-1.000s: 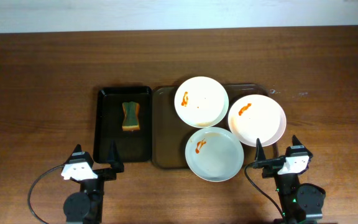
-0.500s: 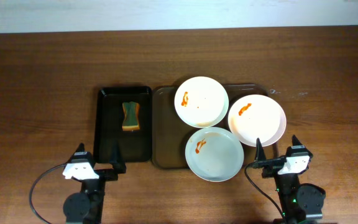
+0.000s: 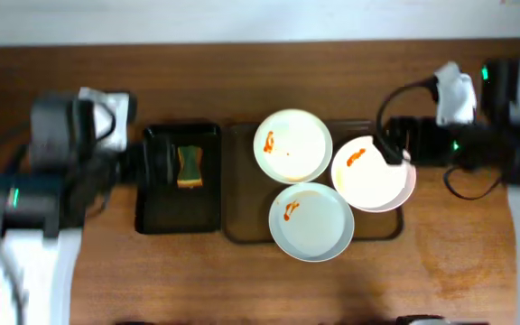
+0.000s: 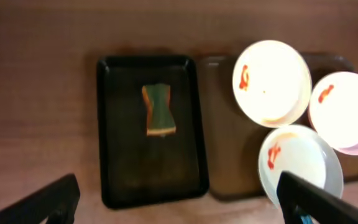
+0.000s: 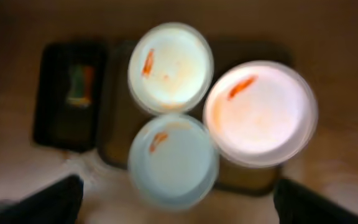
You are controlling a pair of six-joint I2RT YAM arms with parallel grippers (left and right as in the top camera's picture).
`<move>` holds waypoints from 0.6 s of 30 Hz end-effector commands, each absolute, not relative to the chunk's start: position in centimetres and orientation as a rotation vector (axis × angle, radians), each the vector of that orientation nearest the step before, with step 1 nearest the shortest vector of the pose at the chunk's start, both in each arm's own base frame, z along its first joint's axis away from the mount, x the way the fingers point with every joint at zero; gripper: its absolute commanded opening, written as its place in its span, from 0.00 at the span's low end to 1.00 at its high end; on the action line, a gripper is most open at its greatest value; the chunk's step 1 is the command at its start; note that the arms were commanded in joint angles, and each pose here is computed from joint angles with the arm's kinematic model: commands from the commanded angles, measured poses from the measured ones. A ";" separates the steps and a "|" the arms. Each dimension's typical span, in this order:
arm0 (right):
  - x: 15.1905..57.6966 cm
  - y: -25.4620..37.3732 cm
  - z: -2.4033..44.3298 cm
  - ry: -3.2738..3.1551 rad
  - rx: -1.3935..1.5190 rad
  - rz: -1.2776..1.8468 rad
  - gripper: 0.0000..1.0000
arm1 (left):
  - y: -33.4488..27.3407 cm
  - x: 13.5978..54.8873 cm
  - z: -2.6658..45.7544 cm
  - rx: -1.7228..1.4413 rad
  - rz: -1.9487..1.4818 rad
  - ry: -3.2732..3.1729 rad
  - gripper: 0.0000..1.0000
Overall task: Clean dirty plates on tray and stack at the side
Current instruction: 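Move left gripper to the sponge and right gripper to the top-left plate rim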
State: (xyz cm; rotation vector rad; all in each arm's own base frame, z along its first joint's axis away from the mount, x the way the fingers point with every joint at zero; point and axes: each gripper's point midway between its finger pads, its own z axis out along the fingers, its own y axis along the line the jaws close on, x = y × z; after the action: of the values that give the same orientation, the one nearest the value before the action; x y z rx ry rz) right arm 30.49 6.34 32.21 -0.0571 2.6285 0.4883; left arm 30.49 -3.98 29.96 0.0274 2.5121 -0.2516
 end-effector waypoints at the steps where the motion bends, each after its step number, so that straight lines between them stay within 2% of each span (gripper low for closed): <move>1: 33.3 8.3 29.2 2.763 -0.042 0.663 0.95 | -4.6 34.5 26.4 0.052 -0.292 2.659 1.00; 2: 34.2 8.3 27.2 2.829 -0.031 0.642 0.93 | -4.9 35.8 24.5 0.050 -0.313 2.702 1.00; 3: 35.1 8.2 24.9 2.898 -0.036 0.576 0.85 | -4.9 37.4 22.5 0.047 -0.315 2.736 0.99; 4: 35.4 8.2 23.8 2.933 -0.046 0.531 0.82 | -5.0 38.0 21.4 0.043 -0.317 2.756 0.87; 5: 36.1 8.2 21.5 2.999 -0.071 0.430 0.75 | -5.0 38.9 19.2 0.036 -0.319 2.806 0.84; 7: 37.4 9.0 18.8 3.042 -0.124 0.323 0.71 | -5.0 40.0 16.8 0.030 -0.321 2.847 0.84; 8: 38.9 9.4 16.2 3.069 -0.049 0.206 0.70 | -5.0 40.5 15.0 0.025 -0.323 2.882 0.88; 9: 39.9 9.4 13.9 3.096 0.003 0.116 0.70 | -5.1 40.9 14.0 0.023 -0.324 2.900 0.89; 11: 41.3 10.3 10.0 3.129 -0.006 0.093 0.70 | -5.1 41.6 13.2 0.023 -0.324 2.896 0.87; 14: 43.2 11.0 3.8 3.169 -0.016 0.080 0.59 | -5.2 42.4 13.1 0.029 -0.323 2.867 0.86; 16: 43.7 11.2 2.7 3.165 -0.018 0.081 0.44 | -5.2 42.6 13.2 0.031 -0.323 2.860 0.84; 18: 43.7 11.2 2.4 3.171 -0.017 0.079 0.42 | -5.1 42.6 13.1 0.031 -0.316 2.859 0.84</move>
State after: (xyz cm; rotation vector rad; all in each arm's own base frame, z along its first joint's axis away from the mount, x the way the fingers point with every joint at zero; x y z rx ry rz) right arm 43.41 11.10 2.65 -0.0182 3.1751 0.1021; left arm 42.16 -5.06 12.97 0.0181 2.8716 -0.3094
